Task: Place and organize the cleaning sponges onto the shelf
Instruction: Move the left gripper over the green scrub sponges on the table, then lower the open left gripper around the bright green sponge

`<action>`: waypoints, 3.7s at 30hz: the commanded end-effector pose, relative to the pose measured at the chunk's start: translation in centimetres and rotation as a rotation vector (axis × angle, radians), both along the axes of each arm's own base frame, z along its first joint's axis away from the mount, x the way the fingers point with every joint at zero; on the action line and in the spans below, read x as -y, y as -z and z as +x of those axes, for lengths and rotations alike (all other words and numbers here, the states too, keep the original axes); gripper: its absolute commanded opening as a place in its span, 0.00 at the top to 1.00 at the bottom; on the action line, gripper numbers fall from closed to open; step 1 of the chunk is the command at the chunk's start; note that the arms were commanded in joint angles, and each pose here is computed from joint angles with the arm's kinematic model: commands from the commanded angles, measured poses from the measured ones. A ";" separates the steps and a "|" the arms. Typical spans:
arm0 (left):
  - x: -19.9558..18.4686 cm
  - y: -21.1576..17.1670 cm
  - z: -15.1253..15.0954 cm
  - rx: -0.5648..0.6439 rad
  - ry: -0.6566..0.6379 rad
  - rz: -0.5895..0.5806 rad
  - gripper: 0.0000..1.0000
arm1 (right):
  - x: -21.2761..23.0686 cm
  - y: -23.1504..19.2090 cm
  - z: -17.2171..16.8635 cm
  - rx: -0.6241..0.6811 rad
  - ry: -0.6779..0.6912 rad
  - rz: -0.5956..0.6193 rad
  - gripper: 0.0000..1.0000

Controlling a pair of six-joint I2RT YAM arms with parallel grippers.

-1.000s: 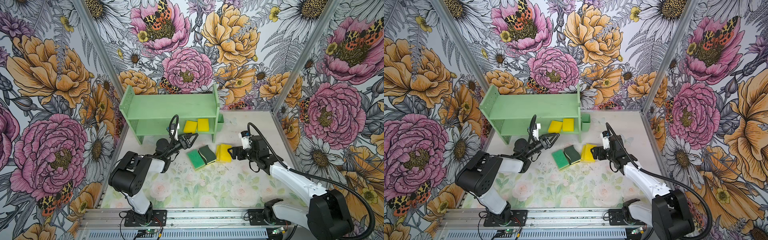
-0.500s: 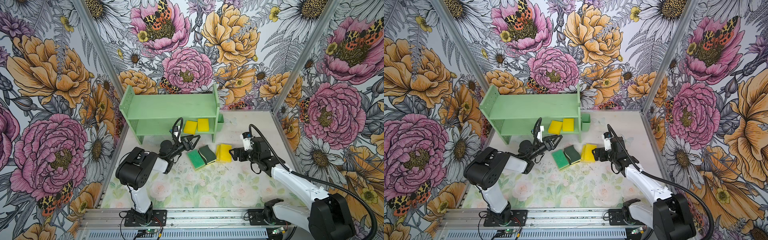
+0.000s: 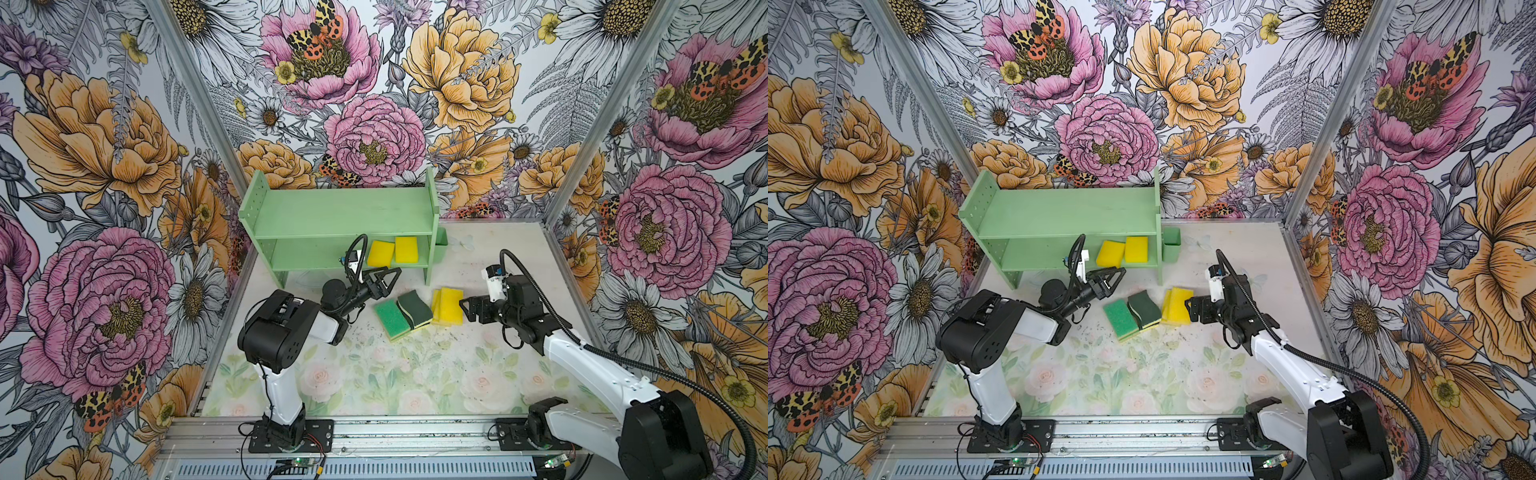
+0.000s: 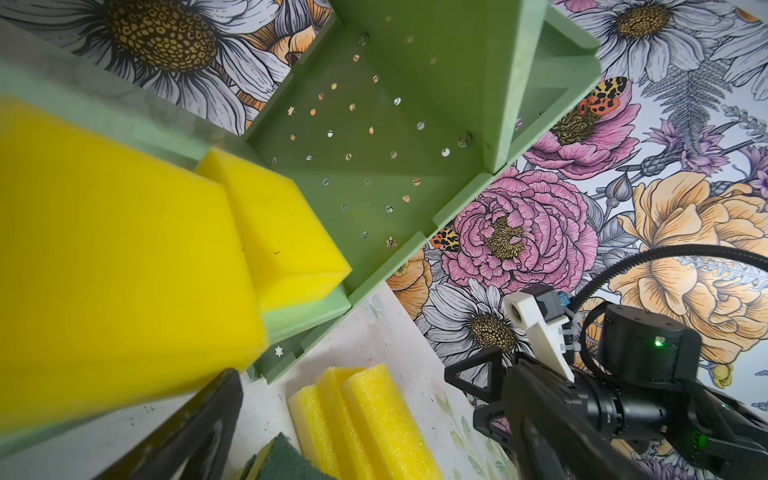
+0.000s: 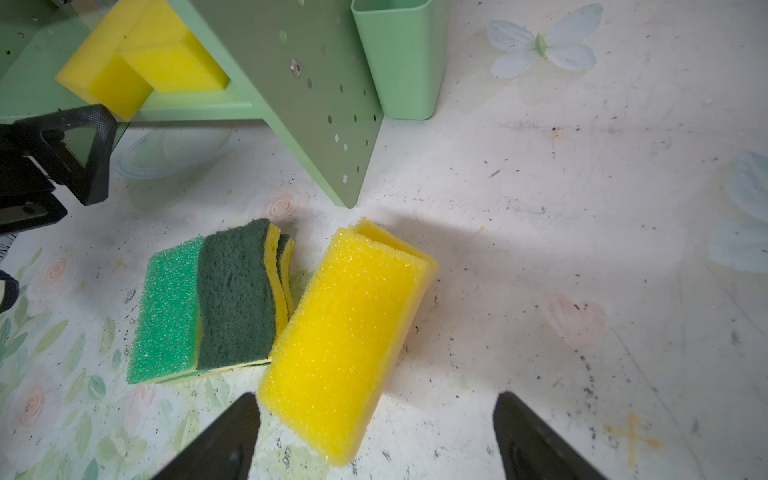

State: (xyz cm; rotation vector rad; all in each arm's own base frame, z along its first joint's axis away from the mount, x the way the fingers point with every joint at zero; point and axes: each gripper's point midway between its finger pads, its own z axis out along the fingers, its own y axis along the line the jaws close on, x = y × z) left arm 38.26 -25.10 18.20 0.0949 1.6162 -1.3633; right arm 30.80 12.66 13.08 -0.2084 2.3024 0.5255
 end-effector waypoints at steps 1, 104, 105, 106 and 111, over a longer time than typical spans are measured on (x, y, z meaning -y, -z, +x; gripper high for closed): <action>0.0 -2.1 0.4 0.081 -0.015 -0.024 0.01 | 0.6 -0.6 0.1 0.030 0.018 -0.008 0.10; 1.6 10.2 -12.6 -0.682 -0.731 0.737 0.01 | -1.8 -0.7 -1.3 -0.024 -0.066 0.125 0.10; 1.8 10.6 -12.6 -0.686 -0.730 0.747 0.01 | -1.8 -0.6 -1.4 -0.030 -0.067 0.126 0.10; 2.0 11.0 -12.7 -0.688 -0.727 0.758 0.01 | -1.9 -0.5 -1.4 -0.034 -0.069 0.128 0.10; 2.0 12.3 -12.5 -0.697 -0.743 0.787 0.01 | -1.8 -0.5 -1.3 -0.032 -0.065 0.124 0.10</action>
